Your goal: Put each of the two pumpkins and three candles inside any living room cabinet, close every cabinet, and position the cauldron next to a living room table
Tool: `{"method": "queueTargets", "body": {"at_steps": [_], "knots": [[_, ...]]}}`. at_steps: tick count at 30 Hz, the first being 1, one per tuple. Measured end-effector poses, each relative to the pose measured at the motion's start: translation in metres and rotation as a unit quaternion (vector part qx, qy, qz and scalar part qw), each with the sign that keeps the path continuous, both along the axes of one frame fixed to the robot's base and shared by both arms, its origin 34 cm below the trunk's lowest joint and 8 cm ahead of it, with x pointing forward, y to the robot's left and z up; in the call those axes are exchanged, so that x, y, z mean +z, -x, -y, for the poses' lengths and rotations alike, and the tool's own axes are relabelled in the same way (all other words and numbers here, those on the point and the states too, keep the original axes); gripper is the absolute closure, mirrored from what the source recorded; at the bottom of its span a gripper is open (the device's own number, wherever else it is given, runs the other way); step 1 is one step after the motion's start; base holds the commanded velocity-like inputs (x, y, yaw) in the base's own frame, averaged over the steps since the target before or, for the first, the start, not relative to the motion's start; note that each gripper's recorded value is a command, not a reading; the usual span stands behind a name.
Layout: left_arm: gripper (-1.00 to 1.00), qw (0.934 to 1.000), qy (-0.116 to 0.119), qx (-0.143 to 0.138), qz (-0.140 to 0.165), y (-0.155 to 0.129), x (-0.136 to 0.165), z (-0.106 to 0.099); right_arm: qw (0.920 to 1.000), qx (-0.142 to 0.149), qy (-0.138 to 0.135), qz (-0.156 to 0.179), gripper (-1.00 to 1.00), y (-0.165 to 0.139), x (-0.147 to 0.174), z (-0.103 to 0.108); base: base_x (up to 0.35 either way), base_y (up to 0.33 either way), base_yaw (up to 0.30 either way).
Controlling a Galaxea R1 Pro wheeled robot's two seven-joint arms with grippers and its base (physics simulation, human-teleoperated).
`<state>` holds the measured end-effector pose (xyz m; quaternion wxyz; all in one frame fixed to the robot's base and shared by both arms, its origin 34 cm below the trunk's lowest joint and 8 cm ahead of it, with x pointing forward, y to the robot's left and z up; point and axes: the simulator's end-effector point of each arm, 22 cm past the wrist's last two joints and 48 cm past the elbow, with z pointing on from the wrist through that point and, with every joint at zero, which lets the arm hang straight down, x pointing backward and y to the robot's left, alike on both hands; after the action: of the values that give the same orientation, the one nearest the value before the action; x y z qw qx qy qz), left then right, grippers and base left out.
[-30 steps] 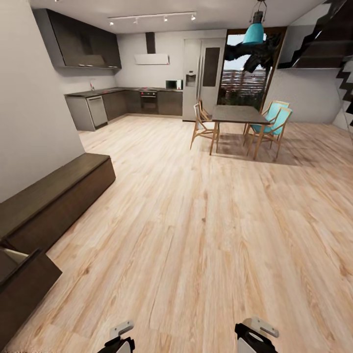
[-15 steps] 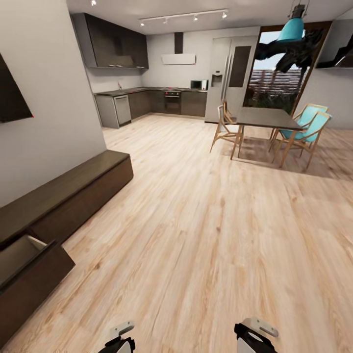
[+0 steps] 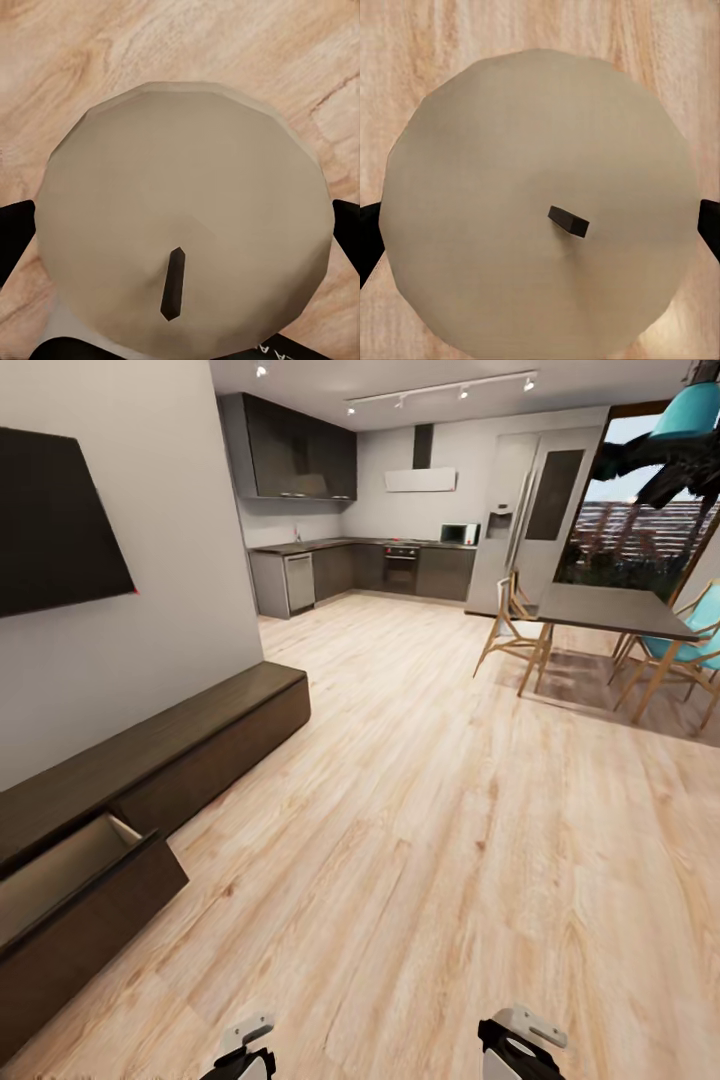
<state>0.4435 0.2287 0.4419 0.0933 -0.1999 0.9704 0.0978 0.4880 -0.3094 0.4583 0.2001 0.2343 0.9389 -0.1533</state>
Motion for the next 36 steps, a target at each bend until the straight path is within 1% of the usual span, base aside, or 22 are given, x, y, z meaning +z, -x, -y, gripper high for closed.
{"method": "queueTargets", "body": {"at_steps": [8,17,26,36], "knots": [[1.00,1.0000,0.000,0.000,0.000,-0.0005,0.0001,0.0000,1.0000,0.000,-0.002,0.000,1.00,0.0004,-0.0004,-0.0024,0.010,-0.002,0.289],[1.00,1.0000,0.000,0.000,0.001,-0.0004,0.0002,0.0000,1.0000,0.000,-0.002,-0.001,1.00,0.0009,-0.0005,-0.0030,0.114,0.000,0.289],[1.00,1.0000,0.000,0.001,0.000,-0.0004,0.0001,0.0000,1.0000,0.001,-0.002,-0.001,1.00,0.0009,-0.0006,-0.0031,0.033,-0.001,0.289],[1.00,1.0000,-0.002,0.002,0.007,-0.0027,0.0008,-0.0010,1.0000,0.001,-0.002,-0.001,1.00,0.0009,-0.0005,-0.0030,0.150,-0.079,0.289]]}}
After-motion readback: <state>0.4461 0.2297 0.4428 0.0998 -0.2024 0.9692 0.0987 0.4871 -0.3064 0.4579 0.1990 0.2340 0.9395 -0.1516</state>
